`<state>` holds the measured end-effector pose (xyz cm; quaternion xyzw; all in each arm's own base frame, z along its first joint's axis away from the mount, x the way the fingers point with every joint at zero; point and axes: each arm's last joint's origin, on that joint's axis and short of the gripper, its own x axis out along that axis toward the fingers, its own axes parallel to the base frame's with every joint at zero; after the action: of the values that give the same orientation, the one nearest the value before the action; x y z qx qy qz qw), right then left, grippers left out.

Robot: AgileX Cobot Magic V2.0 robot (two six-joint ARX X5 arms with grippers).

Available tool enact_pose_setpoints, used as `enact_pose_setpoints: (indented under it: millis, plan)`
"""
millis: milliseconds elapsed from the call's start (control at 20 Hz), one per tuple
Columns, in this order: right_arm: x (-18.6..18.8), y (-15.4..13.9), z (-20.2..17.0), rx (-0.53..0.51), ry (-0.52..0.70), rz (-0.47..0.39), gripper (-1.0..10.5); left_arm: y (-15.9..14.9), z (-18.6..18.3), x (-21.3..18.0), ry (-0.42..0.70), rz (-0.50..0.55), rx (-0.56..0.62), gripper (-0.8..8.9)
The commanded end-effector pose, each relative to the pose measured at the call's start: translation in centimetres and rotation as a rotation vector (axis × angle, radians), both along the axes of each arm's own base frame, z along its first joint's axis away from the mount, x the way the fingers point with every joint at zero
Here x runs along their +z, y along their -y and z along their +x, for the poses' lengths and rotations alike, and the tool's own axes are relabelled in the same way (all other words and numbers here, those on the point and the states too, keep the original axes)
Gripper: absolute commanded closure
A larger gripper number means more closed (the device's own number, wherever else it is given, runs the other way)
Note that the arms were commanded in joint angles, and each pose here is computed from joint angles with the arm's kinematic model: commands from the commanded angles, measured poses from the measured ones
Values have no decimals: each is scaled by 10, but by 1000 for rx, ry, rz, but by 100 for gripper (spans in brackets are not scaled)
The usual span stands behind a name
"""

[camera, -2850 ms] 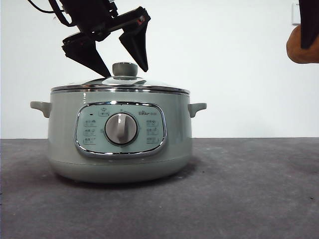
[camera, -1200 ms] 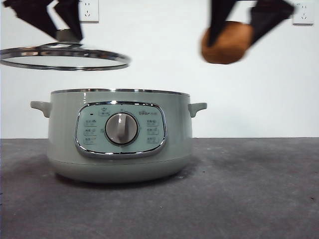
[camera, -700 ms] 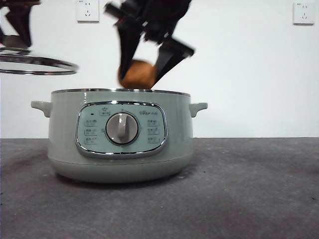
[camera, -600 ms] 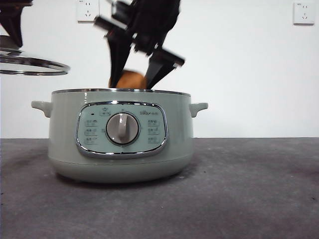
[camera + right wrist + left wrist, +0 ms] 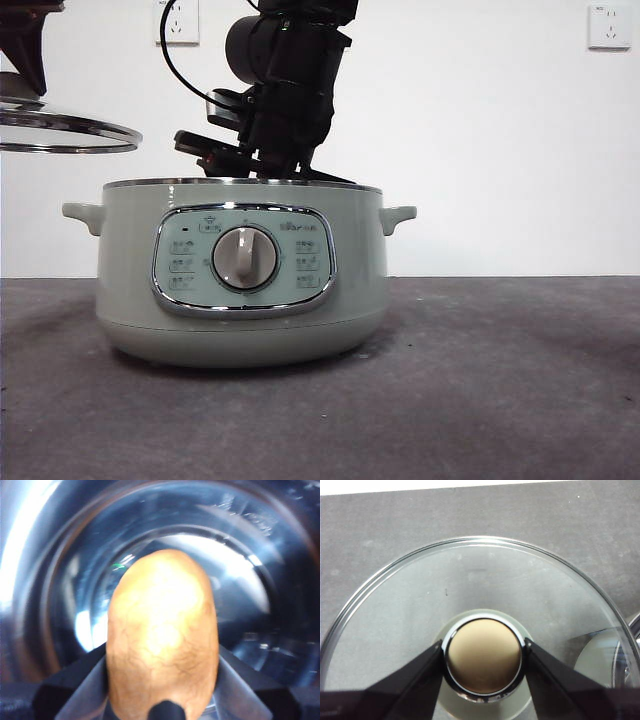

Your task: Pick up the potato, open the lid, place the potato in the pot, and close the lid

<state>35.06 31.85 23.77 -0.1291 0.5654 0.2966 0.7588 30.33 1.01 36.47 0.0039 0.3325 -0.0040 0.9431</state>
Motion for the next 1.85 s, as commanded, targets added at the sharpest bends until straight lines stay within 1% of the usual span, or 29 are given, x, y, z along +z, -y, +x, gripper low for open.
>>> enact_pose_setpoints:
  millis: [50, 250, 300, 450, 500, 650, 750, 850, 1050, 1150, 1300, 1450, 1650, 1850]
  plan:
    - [-7, -2, 1, -5, -8, -13, 949, 1, -4, 10, 57, -6, -2, 822]
    - [-7, -2, 0, -3, -14, -18, 931, 2, -4, 10, 56, -23, -27, 822]
    - [-7, -2, 0, -1, -16, -15, 848, 2, -4, 10, 54, -24, -26, 822]
    - [-7, -3, -2, 0, -28, -24, 387, 2, -4, 10, 51, -26, -29, 822]
    - [-7, -3, -3, 3, -29, -26, 313, 2, -4, 10, 50, -31, -36, 822]
    - [-6, -7, -7, 16, -28, -26, 313, 2, -5, 10, 46, -35, -41, 822]
    - [1, -8, -11, 22, -13, -18, 317, 2, -5, 9, 44, -35, -41, 822]
    - [13, -8, -16, 31, 8, 0, 317, 3, -5, 9, 39, -36, -41, 822]
    - [55, 4, -29, 53, 83, 41, 317, 7, -6, 7, 13, -37, -54, 822]
    - [80, 14, -40, 59, 130, 43, 317, 10, -7, 7, 12, -38, -67, 822]
    - [117, 35, -58, 58, 231, 4, 317, 23, -7, 6, 1, -52, -125, 822]
    - [145, 58, -73, 51, 285, -31, 317, 40, -9, 6, -2, -54, -181, 822]
    - [164, 91, -84, 48, 271, -87, 317, 66, -11, 5, -3, -62, -267, 822]
    - [179, 114, -91, 12, 287, -61, 317, 97, -14, 2, -15, -68, -361, 822]
